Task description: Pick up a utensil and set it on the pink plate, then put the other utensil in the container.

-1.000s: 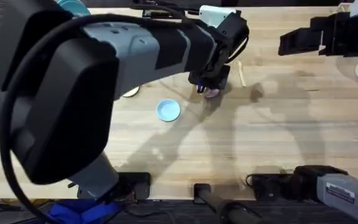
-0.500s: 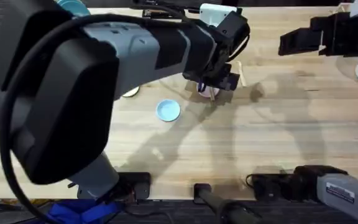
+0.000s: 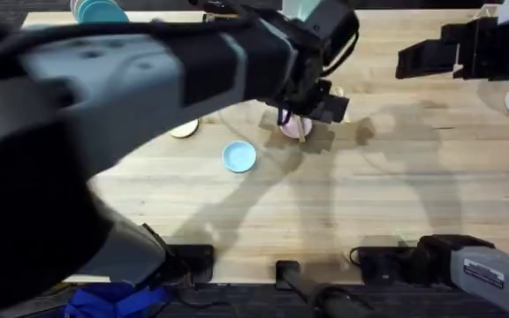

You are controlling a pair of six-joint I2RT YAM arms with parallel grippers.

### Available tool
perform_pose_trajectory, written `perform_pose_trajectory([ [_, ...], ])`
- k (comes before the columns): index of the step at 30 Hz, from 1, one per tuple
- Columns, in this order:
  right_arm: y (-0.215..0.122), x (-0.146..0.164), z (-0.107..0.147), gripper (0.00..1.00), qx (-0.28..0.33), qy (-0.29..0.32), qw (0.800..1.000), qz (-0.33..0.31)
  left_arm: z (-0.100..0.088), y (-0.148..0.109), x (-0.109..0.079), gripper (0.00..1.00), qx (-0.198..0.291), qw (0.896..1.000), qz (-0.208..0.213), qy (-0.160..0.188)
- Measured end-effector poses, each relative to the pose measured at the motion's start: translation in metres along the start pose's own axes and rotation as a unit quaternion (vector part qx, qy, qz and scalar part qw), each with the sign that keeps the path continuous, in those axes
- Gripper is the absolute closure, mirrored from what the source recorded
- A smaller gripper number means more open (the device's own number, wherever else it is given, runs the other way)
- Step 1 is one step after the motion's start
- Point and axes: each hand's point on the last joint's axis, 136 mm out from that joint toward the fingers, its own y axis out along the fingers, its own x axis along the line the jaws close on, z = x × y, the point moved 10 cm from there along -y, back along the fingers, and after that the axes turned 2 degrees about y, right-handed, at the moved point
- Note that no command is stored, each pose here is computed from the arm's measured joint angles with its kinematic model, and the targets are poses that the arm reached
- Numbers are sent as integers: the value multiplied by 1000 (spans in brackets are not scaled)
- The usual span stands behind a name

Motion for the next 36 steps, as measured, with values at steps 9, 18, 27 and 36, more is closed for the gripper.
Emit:
perform_pose_trajectory([
  [9,0,0,0,3,0,0,1000,0,-4,-75,32,8,-47,999,-4,26],
  [18,0,0,0,5,0,0,1000,0,42,-137,81,8,-118,992,0,41],
  [27,0,0,0,3,0,0,1000,0,117,-161,122,8,-202,979,-26,30],
  [36,0,0,0,3,0,0,1000,0,143,-169,128,8,-284,957,-17,58],
])
